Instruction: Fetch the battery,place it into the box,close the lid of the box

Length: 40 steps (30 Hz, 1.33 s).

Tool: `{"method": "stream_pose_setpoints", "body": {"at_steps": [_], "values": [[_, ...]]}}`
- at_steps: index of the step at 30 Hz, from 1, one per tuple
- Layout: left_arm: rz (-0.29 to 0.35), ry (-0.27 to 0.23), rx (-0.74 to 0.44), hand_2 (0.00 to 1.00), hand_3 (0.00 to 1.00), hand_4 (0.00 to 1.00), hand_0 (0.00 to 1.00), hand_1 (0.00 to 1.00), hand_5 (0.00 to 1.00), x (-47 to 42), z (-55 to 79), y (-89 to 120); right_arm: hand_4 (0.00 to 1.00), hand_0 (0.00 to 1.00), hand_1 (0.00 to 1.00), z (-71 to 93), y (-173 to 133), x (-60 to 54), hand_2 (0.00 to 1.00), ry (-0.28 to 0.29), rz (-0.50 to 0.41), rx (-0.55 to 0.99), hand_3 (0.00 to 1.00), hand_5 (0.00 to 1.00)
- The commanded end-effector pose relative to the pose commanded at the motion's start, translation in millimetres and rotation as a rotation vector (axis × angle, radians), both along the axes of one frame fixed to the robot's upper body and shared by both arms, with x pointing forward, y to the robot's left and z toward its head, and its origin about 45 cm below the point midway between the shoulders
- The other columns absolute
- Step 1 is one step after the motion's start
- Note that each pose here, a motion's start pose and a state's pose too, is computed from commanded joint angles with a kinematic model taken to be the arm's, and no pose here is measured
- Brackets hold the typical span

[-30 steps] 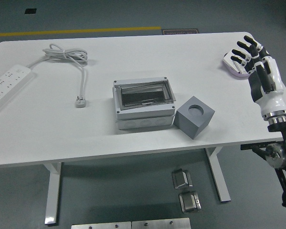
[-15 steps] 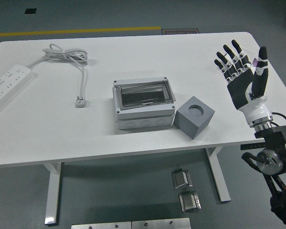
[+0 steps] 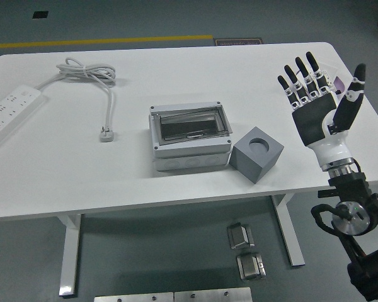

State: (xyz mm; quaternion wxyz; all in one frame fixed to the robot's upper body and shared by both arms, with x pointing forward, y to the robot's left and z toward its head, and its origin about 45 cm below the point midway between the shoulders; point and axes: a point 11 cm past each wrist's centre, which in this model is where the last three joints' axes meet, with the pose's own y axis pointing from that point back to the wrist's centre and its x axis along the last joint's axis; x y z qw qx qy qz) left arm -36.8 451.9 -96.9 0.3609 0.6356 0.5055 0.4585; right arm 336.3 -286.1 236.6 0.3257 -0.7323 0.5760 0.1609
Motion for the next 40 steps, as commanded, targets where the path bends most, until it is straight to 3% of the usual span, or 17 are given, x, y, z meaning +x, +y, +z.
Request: {"method": "stream_pose_setpoints", "body": {"at_steps": [1,2,13,14,19,20,24,25,30,31,36,37,40], "values": [[0.0,0.003,0.001,0.759,0.708,0.734,0.707,0.754,0.178,-0.2,0.2,0.2,0.998,0.998,0.977,-0.6,0.3,-0.4,0.959,0.003,-0.003,0.019,0.859,0.998],[-0.001,0.006,0.003,0.759,0.708,0.734,0.707,0.754,0.178,-0.2,0.4,0.5,0.998,0.998,0.963,-1.3,0.4,-0.8,0.966,0.005,-0.008,0.038,0.944,0.998],[-0.037,-0.097,0.105,0.778,0.726,0.731,0.724,0.77,0.182,14.5,0.3,11.1,0.998,0.998,0.935,-8.5,-15.4,-1.8,0.949,0.046,-0.144,0.196,0.959,0.998],[-0.037,-0.101,0.106,0.754,0.699,0.715,0.709,0.741,0.158,15.3,0.3,11.2,0.998,0.903,0.823,-8.5,-16.4,-1.7,0.862,0.047,-0.15,0.199,0.871,0.998],[-0.037,-0.104,0.105,0.754,0.699,0.715,0.709,0.741,0.158,16.1,-0.1,10.5,0.998,0.903,0.823,-6.9,-18.3,-0.7,0.862,0.045,-0.159,0.202,0.871,0.998],[-0.037,-0.104,0.104,0.708,0.669,0.708,0.677,0.705,0.153,16.2,-0.2,10.3,0.938,0.716,0.705,-6.7,-18.6,-0.5,0.763,0.045,-0.16,0.202,0.747,0.998],[-0.037,-0.107,0.101,0.708,0.669,0.708,0.677,0.705,0.153,17.0,-0.7,9.0,0.938,0.716,0.705,-6.9,-19.4,-0.5,0.763,0.047,-0.161,0.203,0.747,0.998],[-0.037,-0.107,0.101,0.674,0.663,0.718,0.664,0.683,0.181,17.1,-0.8,8.7,0.911,0.653,0.653,-7.0,-19.6,-0.5,0.717,0.048,-0.161,0.203,0.711,0.998],[-0.036,-0.105,0.1,0.674,0.663,0.718,0.664,0.683,0.181,16.2,-1.1,8.2,0.911,0.653,0.653,-7.3,-20.0,-0.9,0.717,0.049,-0.161,0.203,0.711,0.998],[-0.036,-0.105,0.099,0.639,0.657,0.717,0.658,0.675,0.195,15.9,-1.1,7.9,0.906,0.505,0.398,-7.2,-20.2,-0.9,0.582,0.048,-0.161,0.203,0.681,0.998],[-0.036,-0.102,0.096,0.639,0.657,0.717,0.658,0.675,0.195,15.0,-1.9,6.0,0.906,0.505,0.398,-5.7,-21.2,-0.7,0.582,0.045,-0.162,0.195,0.681,0.998],[-0.037,-0.102,0.094,0.63,0.656,0.716,0.655,0.675,0.196,15.1,-2.1,5.6,0.895,0.441,0.335,-5.3,-21.4,-0.8,0.417,0.043,-0.161,0.193,0.652,0.998],[-0.038,-0.103,0.094,0.63,0.656,0.716,0.655,0.675,0.196,16.1,-2.1,5.4,0.895,0.441,0.335,-4.0,-22.1,-1.3,0.417,0.038,-0.162,0.186,0.652,0.998]]}}
